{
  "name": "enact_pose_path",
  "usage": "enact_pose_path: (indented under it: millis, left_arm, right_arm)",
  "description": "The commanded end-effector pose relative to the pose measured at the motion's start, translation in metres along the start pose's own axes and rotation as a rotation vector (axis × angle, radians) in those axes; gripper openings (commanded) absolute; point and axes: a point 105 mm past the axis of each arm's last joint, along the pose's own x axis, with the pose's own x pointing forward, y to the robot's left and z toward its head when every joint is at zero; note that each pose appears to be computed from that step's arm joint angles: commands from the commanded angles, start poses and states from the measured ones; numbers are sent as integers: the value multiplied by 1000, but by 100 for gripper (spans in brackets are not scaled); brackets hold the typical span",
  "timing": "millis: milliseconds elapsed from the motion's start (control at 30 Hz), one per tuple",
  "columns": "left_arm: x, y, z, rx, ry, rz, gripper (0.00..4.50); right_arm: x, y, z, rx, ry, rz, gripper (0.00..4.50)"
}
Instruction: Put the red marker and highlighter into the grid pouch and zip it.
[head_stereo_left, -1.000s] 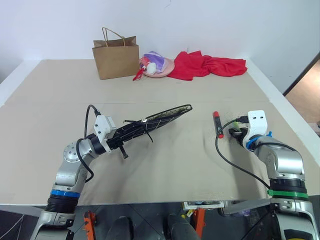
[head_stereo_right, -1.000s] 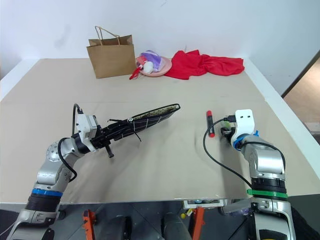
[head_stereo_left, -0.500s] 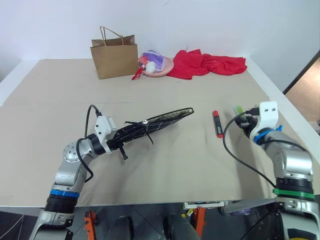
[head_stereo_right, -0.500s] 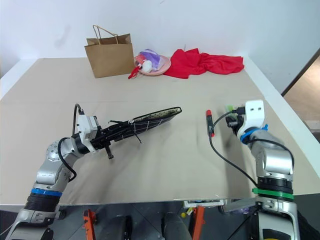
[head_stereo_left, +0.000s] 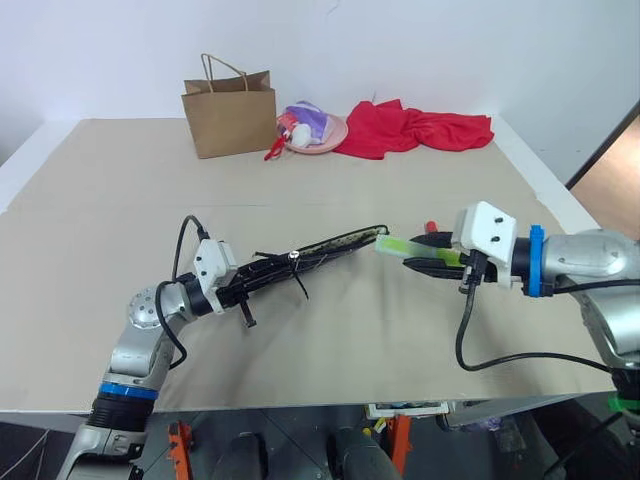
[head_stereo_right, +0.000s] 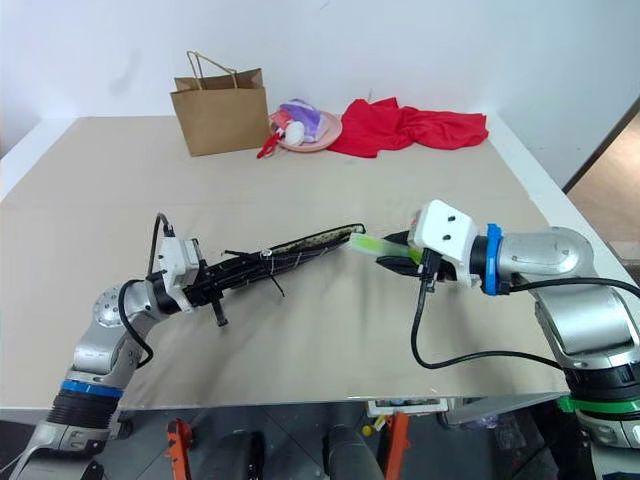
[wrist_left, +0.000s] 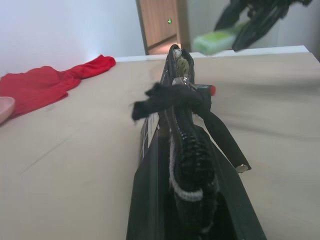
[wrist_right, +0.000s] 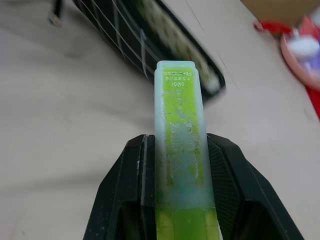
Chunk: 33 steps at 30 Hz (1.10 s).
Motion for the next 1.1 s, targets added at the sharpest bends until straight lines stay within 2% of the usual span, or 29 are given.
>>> enact_pose_path:
  millis: [33,167,500,1100]
  left_arm:
    - [1,-6,6,69,-3,-37,0]
    - [-2,-9,-1,103,29,-53,0]
    - [-7,-6,-4,96,7,-23,0]
    - [-2,-3,-2,103,-10,-30,0]
  right_arm:
    - [4,-6,10,-71,-17,-15,108]
    - [2,-7,14,-70,-29,-7,108]
    - [-4,-1,11,-50,-7,42,108]
    - [25,2,4,-32,-19,88,108]
